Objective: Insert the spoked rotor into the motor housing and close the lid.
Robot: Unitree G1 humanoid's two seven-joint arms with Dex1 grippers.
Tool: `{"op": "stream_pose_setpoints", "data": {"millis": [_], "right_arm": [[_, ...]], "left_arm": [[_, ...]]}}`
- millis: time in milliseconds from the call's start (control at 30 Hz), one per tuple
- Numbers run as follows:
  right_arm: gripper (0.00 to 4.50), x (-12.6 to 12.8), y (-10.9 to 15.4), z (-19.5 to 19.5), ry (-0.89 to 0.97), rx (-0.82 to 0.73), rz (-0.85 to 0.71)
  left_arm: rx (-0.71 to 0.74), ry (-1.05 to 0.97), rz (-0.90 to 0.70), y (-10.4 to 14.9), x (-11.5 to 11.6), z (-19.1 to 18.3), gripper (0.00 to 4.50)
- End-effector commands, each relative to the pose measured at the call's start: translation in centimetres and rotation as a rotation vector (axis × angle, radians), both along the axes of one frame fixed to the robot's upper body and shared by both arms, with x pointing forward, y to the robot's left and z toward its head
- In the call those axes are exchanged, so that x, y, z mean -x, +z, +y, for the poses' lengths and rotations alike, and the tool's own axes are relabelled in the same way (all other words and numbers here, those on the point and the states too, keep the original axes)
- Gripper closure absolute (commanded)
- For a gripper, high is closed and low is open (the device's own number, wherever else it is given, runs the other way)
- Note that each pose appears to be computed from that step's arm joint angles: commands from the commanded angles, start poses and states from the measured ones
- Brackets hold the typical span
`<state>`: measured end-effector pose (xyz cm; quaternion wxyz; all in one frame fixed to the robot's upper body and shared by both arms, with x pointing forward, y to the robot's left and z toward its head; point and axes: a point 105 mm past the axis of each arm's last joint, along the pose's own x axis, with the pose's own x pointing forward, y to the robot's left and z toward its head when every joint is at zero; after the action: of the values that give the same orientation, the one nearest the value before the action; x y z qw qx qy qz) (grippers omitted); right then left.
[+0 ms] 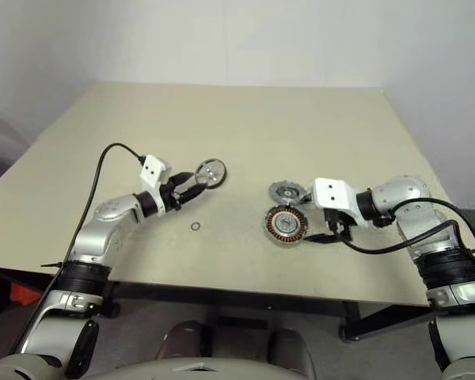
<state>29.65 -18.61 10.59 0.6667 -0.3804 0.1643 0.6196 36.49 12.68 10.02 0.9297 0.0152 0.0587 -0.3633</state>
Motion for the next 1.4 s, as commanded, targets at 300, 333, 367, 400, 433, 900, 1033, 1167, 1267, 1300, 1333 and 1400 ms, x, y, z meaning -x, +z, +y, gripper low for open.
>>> {"op": "stream_pose_setpoints", "data": {"millis": [300,333,367,400,433,900,1033,1167,1267,1300,1333,1400], "right_arm": [[0.09,1.3,-0.5,0.3,0.144,0.13,-0.028],[0.09,1.3,-0.6,0.3,0.148,0.141,-0.03],[0.09,1.2,-0.6,0.2,0.151,0.151,-0.031],[0.09,1.2,-0.7,0.1,0.156,0.163,-0.033],[0.09,1.2,-0.8,0.1,0.161,0.175,-0.036],[0.09,0.2,0.6,0.8,0.254,0.305,-0.172],[0.09,0.4,1.5,1.1,0.281,0.306,-0.198],[0.09,0.6,1.6,0.7,0.275,0.321,-0.21],[0.09,0.7,1.4,0.5,0.272,0.325,-0.209],[0.26,0.8,1.3,0.5,0.271,0.327,-0.208],[0.47,0.8,1.2,0.5,0.269,0.327,-0.206],[0.98,0.9,0.8,0.3,0.262,0.332,-0.2]], "left_arm": [[0.017,0.016,-0.073,1.9,-0.1,0.2,1.48],[0.017,0.017,-0.073,1.9,-0.1,0.2,1.48],[0.017,0.018,-0.073,1.9,-0.1,0.2,1.48],[0.018,0.019,-0.073,1.9,-0.1,0.2,1.48],[0.018,0.02,-0.074,1.9,-0.1,0.2,1.48],[0.022,0.035,-0.076,1.7,-0.2,0.3,1.48],[0.021,0.041,-0.077,1.7,-0.2,0.4,1.48],[0.02,0.046,-0.074,1.5,-0.2,0.5,1.48],[0.021,0.046,-0.075,1.6,-0.3,0.4,1.48],[0.02,0.045,-0.075,1.6,-0.3,0.3,1.47],[0.02,0.045,-0.076,1.6,-0.4,0.2,1.46],[0.019,0.043,-0.078,1.7,-0.4,0.1,1.46]]}}
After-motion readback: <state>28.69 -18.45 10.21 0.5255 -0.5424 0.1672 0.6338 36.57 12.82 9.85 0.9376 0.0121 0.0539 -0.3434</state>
